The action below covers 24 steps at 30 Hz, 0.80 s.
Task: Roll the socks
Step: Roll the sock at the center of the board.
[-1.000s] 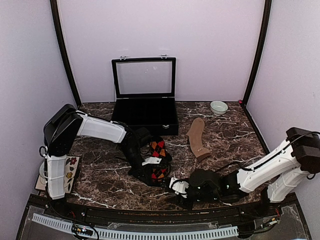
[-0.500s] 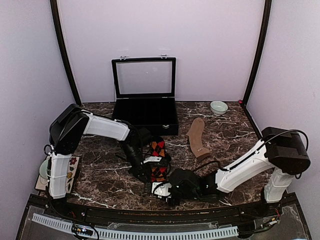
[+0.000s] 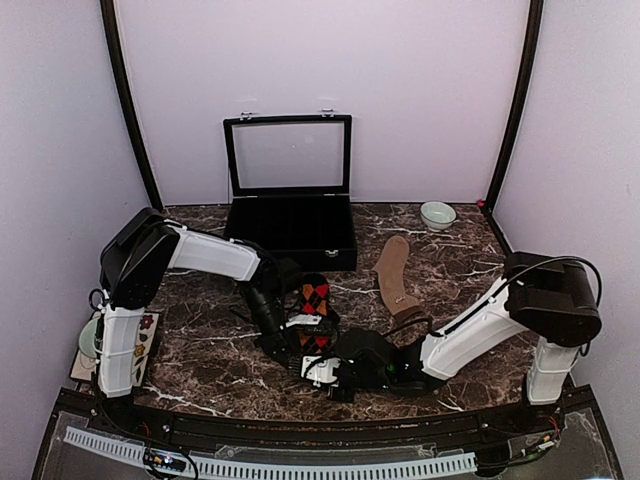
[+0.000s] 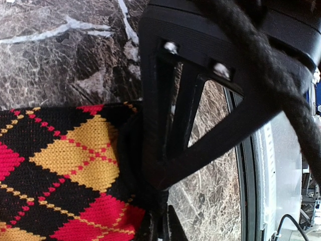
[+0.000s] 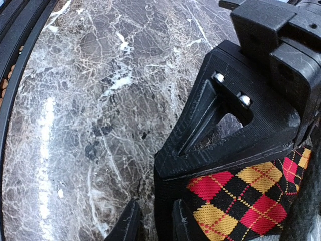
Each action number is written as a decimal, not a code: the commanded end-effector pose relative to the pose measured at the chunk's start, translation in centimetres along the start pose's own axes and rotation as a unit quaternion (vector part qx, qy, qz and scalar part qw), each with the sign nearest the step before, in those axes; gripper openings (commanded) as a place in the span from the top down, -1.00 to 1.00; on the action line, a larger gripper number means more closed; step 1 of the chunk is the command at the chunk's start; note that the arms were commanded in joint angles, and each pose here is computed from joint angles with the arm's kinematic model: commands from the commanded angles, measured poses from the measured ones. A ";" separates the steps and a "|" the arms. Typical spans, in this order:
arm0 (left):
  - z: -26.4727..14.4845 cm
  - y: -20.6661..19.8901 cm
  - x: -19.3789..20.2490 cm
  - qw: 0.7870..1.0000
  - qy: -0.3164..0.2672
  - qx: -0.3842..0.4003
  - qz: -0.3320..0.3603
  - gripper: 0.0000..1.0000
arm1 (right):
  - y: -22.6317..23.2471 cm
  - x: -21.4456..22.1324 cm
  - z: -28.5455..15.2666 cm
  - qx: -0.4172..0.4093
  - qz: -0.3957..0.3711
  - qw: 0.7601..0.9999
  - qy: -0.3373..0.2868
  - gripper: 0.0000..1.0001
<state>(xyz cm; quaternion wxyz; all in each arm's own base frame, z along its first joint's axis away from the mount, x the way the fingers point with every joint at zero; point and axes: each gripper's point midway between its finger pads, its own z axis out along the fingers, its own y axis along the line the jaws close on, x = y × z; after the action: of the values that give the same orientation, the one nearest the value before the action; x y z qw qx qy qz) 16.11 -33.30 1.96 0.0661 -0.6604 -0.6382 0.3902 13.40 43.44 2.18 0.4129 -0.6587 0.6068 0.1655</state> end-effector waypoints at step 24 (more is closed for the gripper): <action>-4.7 -0.7 -1.1 0.997 -0.031 -0.070 0.011 -0.52 | 2.1 8.1 0.1 -0.061 0.131 0.986 0.083 0.78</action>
<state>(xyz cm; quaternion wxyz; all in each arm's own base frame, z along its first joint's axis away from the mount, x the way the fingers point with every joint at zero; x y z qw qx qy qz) 16.61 -32.90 3.76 0.0456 -0.6565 -0.6463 0.3863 14.14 42.65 1.66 0.4092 -0.5959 0.6479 0.2404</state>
